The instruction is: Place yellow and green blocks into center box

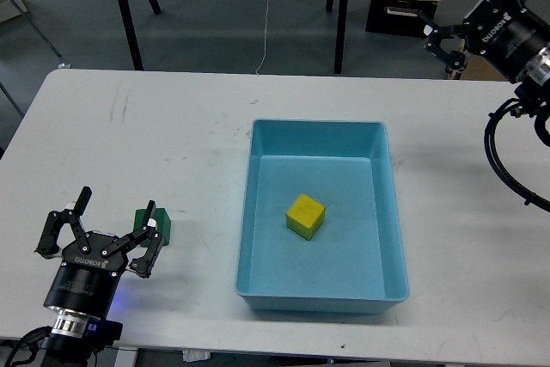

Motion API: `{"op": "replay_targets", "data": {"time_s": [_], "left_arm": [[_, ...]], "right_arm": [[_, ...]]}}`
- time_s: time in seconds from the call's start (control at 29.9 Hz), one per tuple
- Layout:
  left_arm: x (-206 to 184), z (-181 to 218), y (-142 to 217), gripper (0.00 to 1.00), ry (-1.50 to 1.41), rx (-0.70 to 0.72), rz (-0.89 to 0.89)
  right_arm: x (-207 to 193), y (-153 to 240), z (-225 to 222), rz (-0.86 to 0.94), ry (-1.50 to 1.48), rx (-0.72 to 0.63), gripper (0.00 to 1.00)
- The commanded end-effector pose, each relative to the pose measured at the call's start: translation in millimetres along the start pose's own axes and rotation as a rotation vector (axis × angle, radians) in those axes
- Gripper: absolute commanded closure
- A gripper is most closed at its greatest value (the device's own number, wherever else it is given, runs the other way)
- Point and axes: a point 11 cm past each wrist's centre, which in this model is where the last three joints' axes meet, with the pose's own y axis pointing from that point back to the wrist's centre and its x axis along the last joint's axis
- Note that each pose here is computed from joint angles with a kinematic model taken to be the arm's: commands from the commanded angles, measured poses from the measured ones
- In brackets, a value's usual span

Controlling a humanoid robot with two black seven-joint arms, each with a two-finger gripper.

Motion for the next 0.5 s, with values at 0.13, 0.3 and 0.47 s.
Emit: {"op": "replay_targets", "data": {"time_s": [0.13, 0.3, 0.47], "left_arm": [[-2.8, 2.9, -4.3, 0.00, -0.003, -0.007, -0.013], [-3.1, 2.9, -4.8, 0.00, -0.003, -0.006, -0.015], [-2.9, 6.7, -4.1, 0.00, -0.006, -0.018, -0.014]], "right_arm": [[23.1, 151.2, 38.8, 0.116, -0.214, 0.154, 0.02], [15.3, 209.7, 80.1, 0.186, -0.328, 0.226, 0.02], [9.0, 235.3, 120.3, 0.231, -0.451, 0.295, 0.02]]}}
